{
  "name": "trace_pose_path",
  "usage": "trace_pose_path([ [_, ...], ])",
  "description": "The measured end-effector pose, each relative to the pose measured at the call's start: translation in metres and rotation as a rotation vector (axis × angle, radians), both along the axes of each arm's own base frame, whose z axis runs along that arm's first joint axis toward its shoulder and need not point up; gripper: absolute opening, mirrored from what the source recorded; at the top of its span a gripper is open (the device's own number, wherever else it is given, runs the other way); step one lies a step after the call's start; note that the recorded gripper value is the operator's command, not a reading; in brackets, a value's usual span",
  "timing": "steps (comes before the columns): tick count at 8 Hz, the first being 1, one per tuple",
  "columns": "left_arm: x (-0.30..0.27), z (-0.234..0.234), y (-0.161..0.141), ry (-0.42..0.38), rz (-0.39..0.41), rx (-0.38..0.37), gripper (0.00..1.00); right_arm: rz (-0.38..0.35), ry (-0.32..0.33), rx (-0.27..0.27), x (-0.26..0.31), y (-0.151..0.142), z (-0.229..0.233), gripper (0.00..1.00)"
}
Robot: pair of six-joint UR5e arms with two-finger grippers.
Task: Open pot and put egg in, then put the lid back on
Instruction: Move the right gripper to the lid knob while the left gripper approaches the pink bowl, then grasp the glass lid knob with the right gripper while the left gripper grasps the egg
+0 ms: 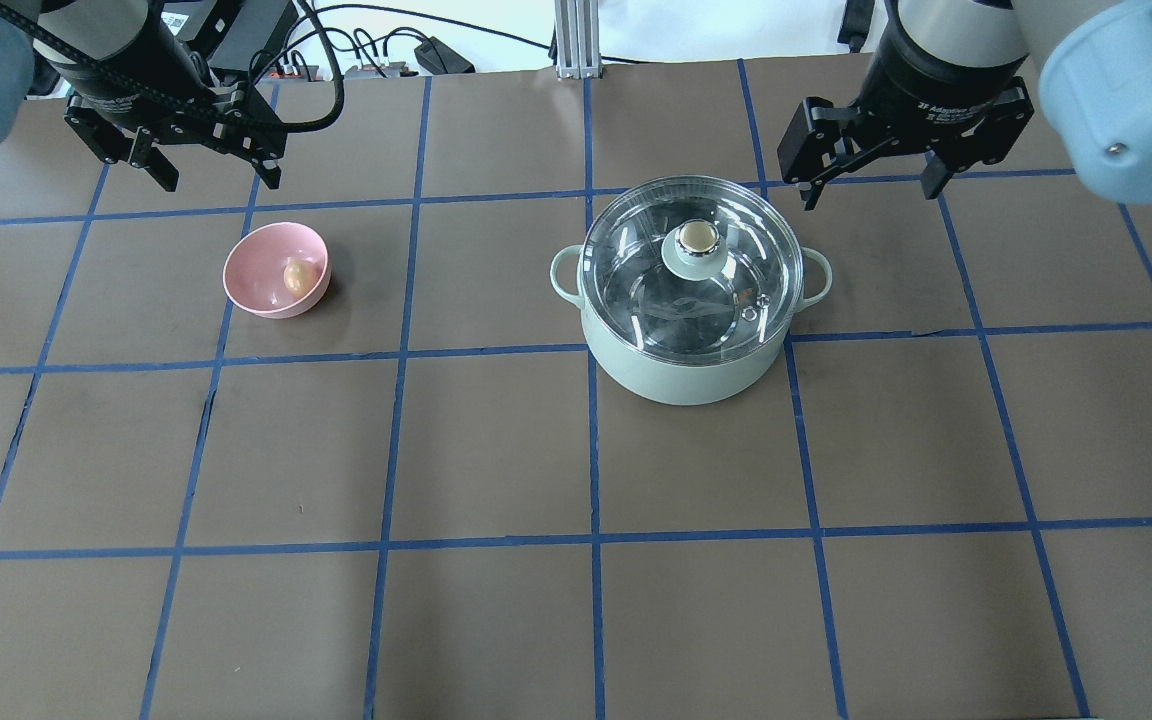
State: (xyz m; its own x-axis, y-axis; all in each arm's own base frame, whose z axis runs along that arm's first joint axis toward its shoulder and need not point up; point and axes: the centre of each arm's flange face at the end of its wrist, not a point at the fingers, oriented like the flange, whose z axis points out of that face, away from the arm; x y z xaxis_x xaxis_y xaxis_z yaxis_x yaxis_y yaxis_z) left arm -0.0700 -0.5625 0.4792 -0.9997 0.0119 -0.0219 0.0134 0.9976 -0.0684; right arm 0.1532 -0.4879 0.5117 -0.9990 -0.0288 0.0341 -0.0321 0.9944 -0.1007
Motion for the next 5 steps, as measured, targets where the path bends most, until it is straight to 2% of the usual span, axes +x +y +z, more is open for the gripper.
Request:
trace_pose_path([
  [2,0.013,-0.023,-0.017,-0.001,-0.021,0.023,1.00,0.046,-0.027,-0.013,0.025,-0.007,-0.008,1.00],
  [5,0.059,-0.096,-0.056,-0.010,-0.037,0.014,1.00,0.131,-0.053,-0.059,0.082,-0.045,-0.048,1.00],
])
